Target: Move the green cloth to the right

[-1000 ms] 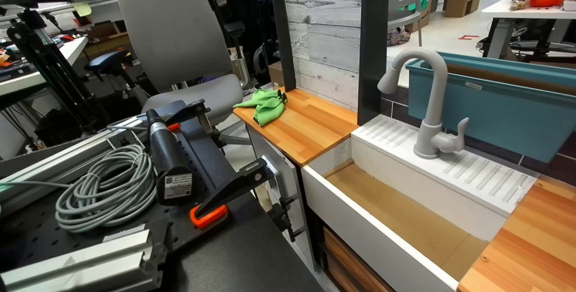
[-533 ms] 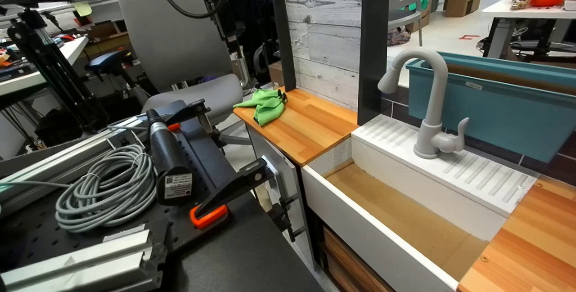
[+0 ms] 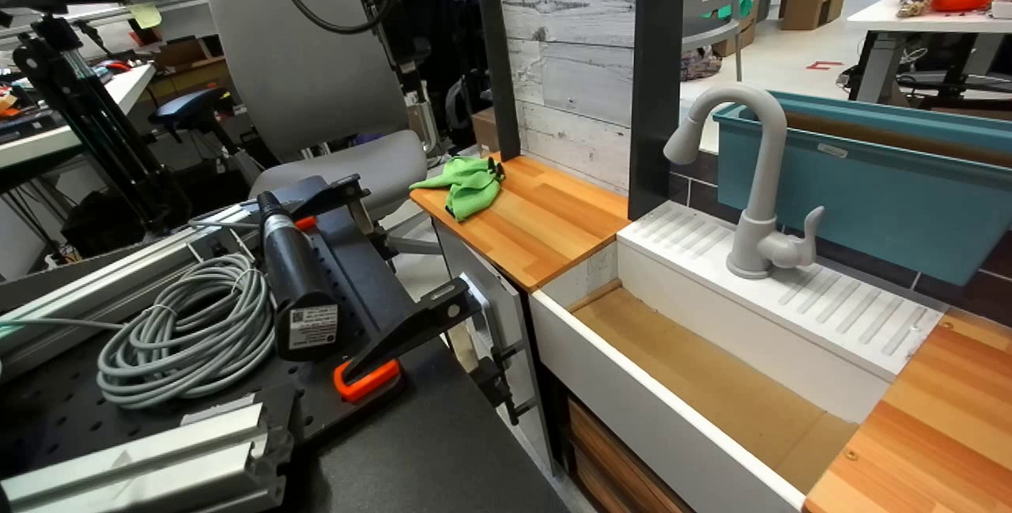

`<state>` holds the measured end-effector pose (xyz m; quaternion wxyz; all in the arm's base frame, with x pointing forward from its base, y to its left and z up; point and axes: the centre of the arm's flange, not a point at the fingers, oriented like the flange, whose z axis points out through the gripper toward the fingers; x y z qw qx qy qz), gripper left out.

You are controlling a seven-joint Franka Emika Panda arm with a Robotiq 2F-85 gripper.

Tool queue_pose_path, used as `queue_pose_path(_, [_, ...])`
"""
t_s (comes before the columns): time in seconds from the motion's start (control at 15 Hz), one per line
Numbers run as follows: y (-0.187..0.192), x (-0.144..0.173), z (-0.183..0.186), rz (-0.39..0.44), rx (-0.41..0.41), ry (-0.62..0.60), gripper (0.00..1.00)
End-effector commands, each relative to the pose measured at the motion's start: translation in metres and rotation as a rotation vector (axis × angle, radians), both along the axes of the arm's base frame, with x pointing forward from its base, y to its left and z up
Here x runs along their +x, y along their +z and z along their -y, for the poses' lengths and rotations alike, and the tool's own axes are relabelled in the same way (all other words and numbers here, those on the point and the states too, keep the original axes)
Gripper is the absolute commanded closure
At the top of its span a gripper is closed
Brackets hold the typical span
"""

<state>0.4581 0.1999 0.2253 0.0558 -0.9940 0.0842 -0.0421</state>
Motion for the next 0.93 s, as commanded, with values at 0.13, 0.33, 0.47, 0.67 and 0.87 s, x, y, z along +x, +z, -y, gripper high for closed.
queue_pose_path(0.13, [-0.025,0.030,-0.049,-0.008,0.010,-0.054,0.00])
queue_pose_path(0.33, [-0.045,0.047,-0.070,-0.026,-0.002,-0.076,0.00])
queue_pose_path(0.47, [-0.065,0.061,-0.084,-0.029,-0.018,-0.087,0.00])
queue_pose_path(0.67, [-0.097,0.077,-0.102,-0.042,-0.032,-0.093,0.00])
queue_pose_path(0.87, [-0.129,0.087,-0.117,-0.055,-0.050,-0.090,0.00])
